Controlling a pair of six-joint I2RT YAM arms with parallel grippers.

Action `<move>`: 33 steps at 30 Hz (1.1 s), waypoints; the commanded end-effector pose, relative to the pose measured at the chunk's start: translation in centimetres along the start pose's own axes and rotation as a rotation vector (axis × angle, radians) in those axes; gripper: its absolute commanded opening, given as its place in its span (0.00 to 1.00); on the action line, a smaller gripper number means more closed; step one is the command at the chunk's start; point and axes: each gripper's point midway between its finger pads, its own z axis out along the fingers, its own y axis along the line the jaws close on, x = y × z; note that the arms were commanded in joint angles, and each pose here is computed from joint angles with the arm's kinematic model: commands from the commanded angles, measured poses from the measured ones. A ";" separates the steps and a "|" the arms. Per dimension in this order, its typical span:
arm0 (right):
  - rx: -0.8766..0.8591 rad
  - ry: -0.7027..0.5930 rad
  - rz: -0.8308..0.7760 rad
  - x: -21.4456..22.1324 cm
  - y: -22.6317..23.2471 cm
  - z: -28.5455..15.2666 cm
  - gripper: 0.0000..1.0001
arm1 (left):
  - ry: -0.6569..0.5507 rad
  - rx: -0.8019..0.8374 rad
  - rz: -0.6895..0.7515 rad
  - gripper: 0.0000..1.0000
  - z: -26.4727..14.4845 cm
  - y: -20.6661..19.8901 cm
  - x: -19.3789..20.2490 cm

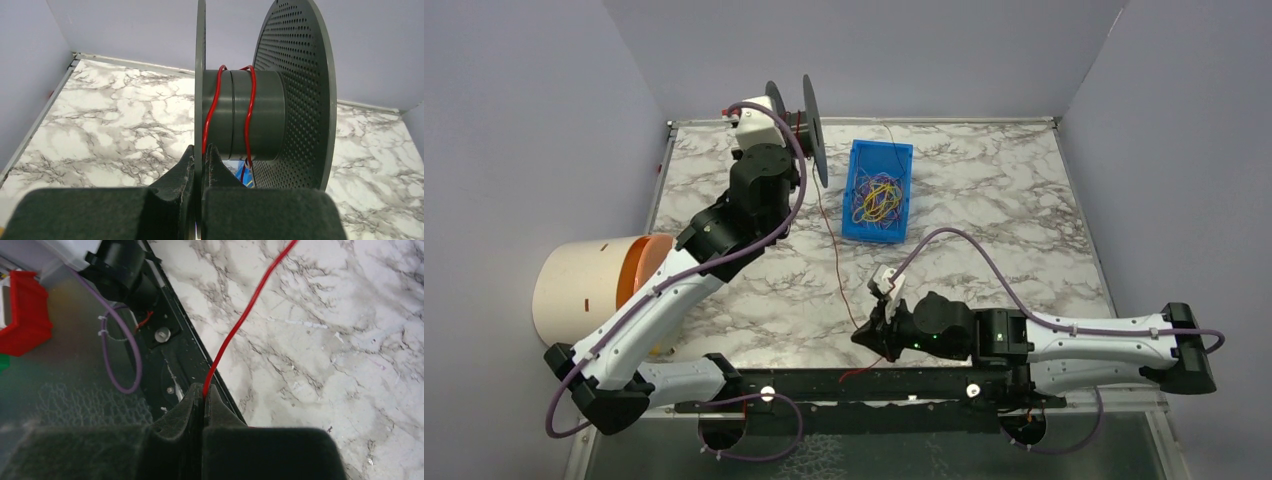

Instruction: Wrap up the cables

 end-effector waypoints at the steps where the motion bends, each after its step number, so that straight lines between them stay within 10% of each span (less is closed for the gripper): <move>1: 0.051 -0.006 -0.071 -1.7 1.2 -1.0 0.01 | -0.095 -0.036 -0.057 0.00 0.8 -0.4 -2.5; 18: 0.132 -0.197 -0.192 -10.9 4.6 -4.6 0.01 | 0.088 0.043 0.210 0.00 2.3 -0.8 7.6; 33: 0.425 -0.337 -0.359 -17.4 0.1 -9.0 0.01 | 0.348 0.440 0.391 0.00 -1.7 -3.3 16.5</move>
